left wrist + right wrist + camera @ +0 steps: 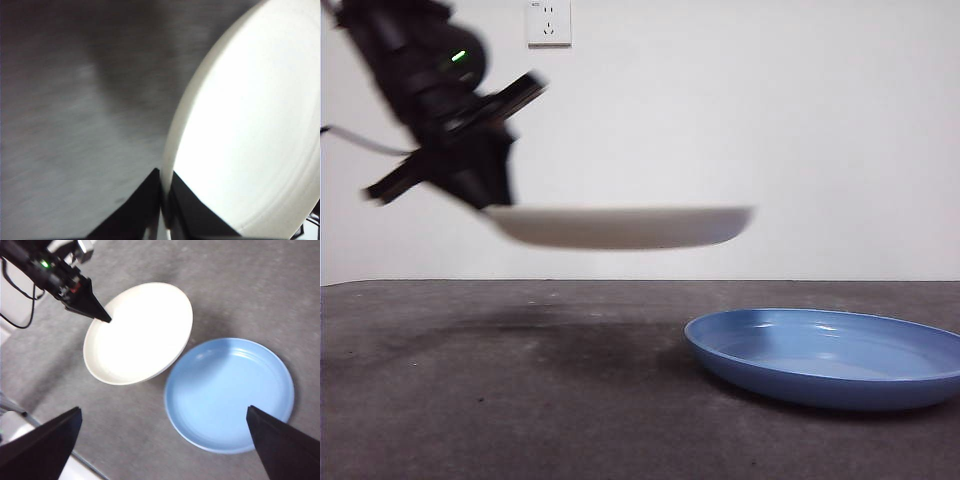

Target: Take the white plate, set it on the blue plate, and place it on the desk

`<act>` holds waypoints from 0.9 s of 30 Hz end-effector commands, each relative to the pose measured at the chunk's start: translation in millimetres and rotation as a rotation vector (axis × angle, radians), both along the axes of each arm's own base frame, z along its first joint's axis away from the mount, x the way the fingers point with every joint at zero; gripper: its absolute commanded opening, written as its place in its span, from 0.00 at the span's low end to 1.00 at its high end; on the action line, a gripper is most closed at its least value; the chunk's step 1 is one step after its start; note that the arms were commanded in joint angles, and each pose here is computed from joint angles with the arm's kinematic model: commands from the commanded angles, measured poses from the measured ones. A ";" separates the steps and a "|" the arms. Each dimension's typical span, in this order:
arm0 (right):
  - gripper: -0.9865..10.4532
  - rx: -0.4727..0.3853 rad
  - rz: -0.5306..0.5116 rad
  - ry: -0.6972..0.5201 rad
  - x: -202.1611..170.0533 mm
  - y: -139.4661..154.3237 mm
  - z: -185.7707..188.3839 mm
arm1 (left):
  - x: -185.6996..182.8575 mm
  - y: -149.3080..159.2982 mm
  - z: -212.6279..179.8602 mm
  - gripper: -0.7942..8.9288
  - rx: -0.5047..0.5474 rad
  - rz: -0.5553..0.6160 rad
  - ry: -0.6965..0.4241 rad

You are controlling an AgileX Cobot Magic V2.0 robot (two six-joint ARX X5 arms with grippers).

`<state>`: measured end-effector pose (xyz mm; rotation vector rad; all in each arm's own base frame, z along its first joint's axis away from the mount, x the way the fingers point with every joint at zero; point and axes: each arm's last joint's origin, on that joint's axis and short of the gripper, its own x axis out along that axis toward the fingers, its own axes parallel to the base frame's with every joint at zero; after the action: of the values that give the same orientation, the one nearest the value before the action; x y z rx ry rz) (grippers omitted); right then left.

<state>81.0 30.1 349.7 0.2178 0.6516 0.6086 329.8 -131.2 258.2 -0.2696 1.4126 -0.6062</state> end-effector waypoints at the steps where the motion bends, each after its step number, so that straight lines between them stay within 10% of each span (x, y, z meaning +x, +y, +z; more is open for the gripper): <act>1: 0.59 -0.018 -0.025 -0.033 -9.3 -2.7 10.0 | 4.7 -28.5 10.9 0.09 -0.019 -0.038 -0.027; 15: 0.59 -0.057 -0.078 -0.111 -47.0 -12.6 41.6 | 22.1 -150.1 -12.8 0.09 -0.002 -0.266 0.005; 27: 0.59 -0.054 -0.077 -0.123 -48.6 -12.9 44.4 | 31.8 -166.6 -54.5 0.09 0.081 -0.275 0.043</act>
<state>34.2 17.6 389.2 0.1666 0.5631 0.5187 359.2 -290.6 207.4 -0.0279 1.5346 -0.7539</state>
